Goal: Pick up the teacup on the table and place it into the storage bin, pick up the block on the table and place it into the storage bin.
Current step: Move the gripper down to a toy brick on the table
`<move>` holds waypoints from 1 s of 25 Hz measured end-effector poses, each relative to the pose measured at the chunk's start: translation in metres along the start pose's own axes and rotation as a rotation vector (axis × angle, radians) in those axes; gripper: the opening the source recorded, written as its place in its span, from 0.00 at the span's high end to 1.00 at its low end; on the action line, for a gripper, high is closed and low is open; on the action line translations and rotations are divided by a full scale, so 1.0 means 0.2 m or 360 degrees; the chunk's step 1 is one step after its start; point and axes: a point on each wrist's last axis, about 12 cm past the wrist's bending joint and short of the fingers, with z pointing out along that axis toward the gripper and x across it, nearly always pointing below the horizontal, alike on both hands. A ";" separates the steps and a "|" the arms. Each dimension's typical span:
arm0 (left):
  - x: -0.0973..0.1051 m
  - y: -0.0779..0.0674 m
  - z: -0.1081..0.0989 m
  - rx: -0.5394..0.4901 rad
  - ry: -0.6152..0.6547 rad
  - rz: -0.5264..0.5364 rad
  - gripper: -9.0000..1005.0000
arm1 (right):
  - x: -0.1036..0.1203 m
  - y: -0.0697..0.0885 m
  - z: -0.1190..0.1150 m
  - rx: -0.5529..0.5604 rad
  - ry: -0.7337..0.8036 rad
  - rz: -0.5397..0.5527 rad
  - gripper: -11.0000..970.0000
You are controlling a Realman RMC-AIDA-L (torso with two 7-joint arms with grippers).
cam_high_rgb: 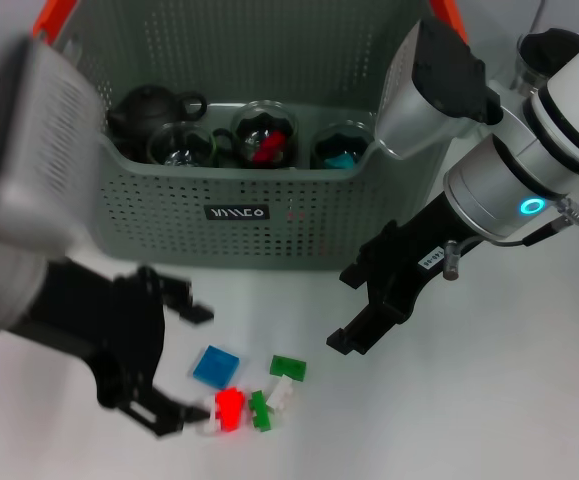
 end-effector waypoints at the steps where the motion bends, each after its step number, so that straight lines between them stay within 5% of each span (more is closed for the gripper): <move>1: 0.00 0.00 0.03 0.0031 0.0052 0.0004 0.08 | 0.00 0.00 0.00 0.0000 0.0000 0.0006 0.03; 16: 0.03 0.06 0.33 0.0284 0.0555 0.0004 0.08 | 0.01 0.00 0.02 -0.0012 -0.0001 0.0052 0.03; 25: 0.00 0.10 0.39 0.0302 0.0647 0.0058 0.08 | 0.02 0.00 0.02 -0.0016 0.0001 0.0061 0.03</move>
